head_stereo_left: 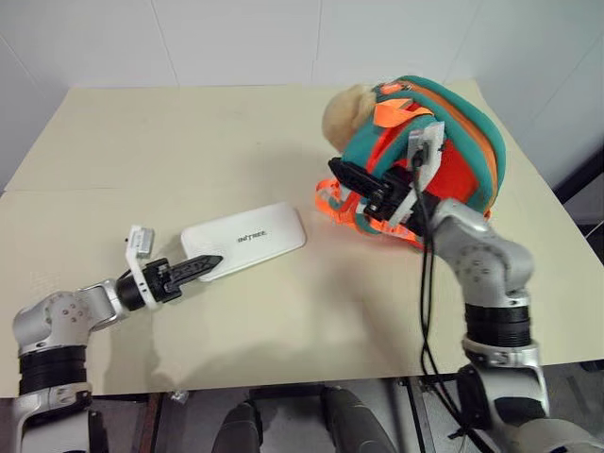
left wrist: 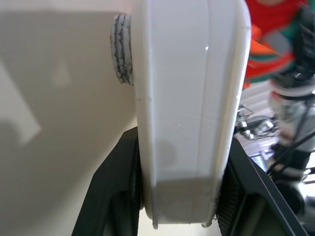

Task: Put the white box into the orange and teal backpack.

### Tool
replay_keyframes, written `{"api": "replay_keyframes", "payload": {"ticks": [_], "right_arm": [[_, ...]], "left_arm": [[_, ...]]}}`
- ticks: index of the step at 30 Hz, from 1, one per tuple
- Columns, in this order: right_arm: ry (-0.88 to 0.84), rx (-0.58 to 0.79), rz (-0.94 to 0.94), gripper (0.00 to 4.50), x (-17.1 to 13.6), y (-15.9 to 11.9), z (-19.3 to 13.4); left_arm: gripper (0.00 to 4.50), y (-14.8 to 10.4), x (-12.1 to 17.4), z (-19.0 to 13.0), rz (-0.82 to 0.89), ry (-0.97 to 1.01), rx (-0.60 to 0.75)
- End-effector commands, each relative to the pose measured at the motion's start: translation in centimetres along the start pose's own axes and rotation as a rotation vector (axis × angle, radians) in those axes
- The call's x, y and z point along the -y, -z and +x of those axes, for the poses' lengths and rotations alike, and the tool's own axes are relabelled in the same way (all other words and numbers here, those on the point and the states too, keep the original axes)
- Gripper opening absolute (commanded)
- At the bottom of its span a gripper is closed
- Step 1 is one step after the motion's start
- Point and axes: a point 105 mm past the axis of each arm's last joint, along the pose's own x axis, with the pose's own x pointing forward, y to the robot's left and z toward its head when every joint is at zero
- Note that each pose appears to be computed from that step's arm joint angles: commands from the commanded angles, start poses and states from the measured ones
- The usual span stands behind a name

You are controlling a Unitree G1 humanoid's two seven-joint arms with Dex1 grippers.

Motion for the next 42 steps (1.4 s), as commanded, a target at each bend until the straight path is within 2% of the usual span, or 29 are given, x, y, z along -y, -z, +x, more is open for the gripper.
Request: {"api": "replay_keyframes", "payload": {"ticks": [1,4,7,11,13,21,31,33,35,42], "right_arm": [[-0.261,-0.034,0.032,0.00,-4.6,-1.6,-0.6],[-0.371,-0.115,0.090,0.00,-6.3,-1.7,-2.0],[-0.477,-0.261,0.178,0.00,-7.9,-1.0,-4.4],[-0.540,-0.430,0.314,0.00,-8.9,-0.2,-7.4],[-0.517,-0.487,0.350,0.00,-8.5,0.1,-8.6],[-0.389,-0.537,0.365,0.00,-5.1,0.5,-10.2],[-0.320,-0.587,0.348,0.00,-2.4,2.2,-11.2],[-0.316,-0.606,0.331,0.00,-2.0,2.6,-11.4],[-0.299,-0.603,0.312,0.00,-1.4,2.7,-11.4],[-0.301,-0.616,0.299,0.00,-1.1,3.0,-11.3]], "left_arm": [[1.51,-0.5,0.0,-1.2,0.055,-0.011,0.028],[1.51,-0.4,-0.1,-1.9,0.070,-0.013,0.044],[1.51,0.3,-0.1,-2.5,0.091,-0.017,0.026],[1.51,0.5,0.4,-2.7,0.111,-0.005,0.040],[1.51,0.5,0.7,-2.9,0.122,0.010,0.065],[1.51,0.3,2.6,-2.9,0.191,0.080,0.139],[1.51,-2.5,8.8,-3.5,0.363,0.277,0.296],[1.51,-2.6,9.8,-3.8,0.382,0.298,0.285],[1.51,-1.9,10.9,-3.5,0.400,0.337,0.212],[1.51,-2.0,11.9,-1.6,0.439,0.427,0.136]]}}
